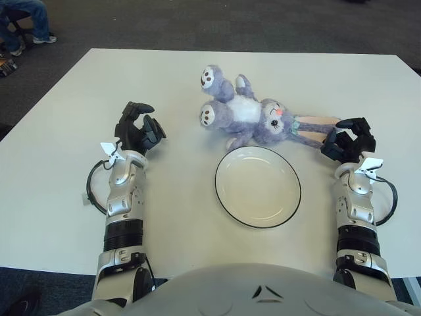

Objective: Put the doll into the plate.

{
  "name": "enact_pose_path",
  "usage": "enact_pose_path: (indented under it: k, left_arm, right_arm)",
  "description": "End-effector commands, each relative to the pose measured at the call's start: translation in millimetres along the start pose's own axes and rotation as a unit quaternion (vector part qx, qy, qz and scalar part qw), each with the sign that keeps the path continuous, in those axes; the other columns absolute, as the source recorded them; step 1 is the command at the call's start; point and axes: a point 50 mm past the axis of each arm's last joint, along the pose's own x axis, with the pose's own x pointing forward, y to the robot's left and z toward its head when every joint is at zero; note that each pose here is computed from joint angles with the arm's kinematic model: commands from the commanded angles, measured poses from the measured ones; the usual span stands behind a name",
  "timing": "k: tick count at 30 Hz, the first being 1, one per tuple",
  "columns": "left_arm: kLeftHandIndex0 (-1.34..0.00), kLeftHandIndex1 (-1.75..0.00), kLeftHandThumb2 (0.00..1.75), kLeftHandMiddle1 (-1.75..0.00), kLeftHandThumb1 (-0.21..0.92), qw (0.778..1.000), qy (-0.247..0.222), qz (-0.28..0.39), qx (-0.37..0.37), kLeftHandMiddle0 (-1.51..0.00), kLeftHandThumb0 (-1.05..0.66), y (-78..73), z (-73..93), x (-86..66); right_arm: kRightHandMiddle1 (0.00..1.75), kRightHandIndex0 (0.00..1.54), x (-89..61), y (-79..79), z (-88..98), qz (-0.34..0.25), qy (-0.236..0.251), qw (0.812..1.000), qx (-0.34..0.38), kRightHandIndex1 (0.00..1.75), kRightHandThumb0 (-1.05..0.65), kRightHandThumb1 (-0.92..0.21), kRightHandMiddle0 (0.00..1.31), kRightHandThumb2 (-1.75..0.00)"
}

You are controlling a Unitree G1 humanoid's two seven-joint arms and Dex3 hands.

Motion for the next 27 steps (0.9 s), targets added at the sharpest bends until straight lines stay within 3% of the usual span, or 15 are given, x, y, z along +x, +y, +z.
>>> enact_pose_path:
  k: [1, 27]
  left_arm:
    - [-0.52, -1.75, 1.18, -1.75, 0.42, 1.0, -0.004, -0.004, -0.001, -1.11, -0.44, -1.3, 3.0, 2.2]
    - [-0.52, -1.75, 1.17, -1.75, 0.43, 1.0, -0.001, -0.009, -0.003, -1.09, -0.44, -3.0, 1.0, 2.9]
  right_arm:
    - [1.75, 0.68, -1.0, -1.6, -0.5, -0.002, 0.005, 1.0, -0.001, 1.63, -0.01, -0.29, 0.4, -1.32]
    - [1.75, 0.68, 0.7, -2.2, -1.1, -0.008, 0.005, 1.0, 0.003, 1.65, -0.01, -0.28, 0.41, -1.33]
